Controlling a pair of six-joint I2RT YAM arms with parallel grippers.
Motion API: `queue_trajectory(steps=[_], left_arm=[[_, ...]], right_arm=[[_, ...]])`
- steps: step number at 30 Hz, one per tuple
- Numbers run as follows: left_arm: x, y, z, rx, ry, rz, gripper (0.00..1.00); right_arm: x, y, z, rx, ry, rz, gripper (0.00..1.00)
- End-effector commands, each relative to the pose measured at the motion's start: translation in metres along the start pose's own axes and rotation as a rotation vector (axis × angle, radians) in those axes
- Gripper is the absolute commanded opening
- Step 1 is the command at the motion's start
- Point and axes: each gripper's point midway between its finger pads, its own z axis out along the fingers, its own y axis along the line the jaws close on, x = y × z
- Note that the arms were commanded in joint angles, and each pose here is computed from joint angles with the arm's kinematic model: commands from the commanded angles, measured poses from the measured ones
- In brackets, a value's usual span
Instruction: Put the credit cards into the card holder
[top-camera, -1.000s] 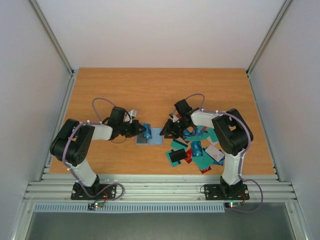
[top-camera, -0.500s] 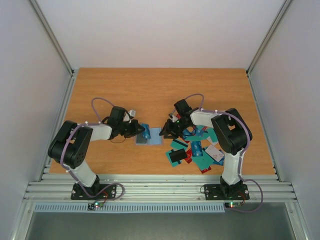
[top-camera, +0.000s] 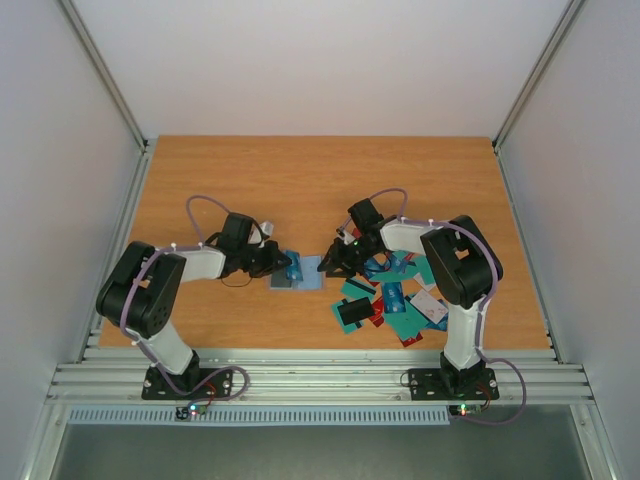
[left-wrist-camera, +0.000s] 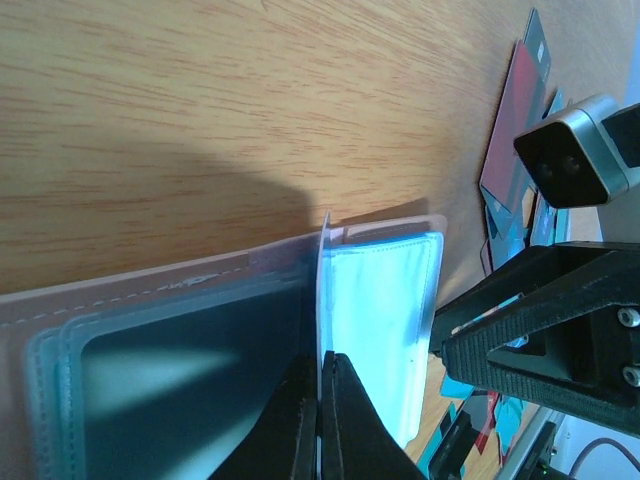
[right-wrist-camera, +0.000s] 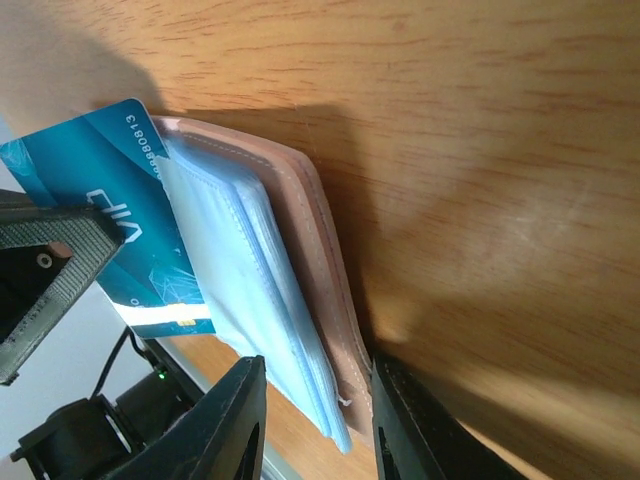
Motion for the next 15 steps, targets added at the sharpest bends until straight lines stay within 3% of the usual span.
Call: queue_trajectory(steps=[1,15], left_arm=[[0.005,-0.001,-0.003,-0.034,0.026,0.03,0.0],[0.018,0.009,-0.005,-0.08,0.09,0.065,0.0]], right_arm=[[0.0,-0.039,0.015,0.128,-0.005,0.067,0.29],[-0.002,-0.058,0.018,0.201,-0.021,0.086,0.14]])
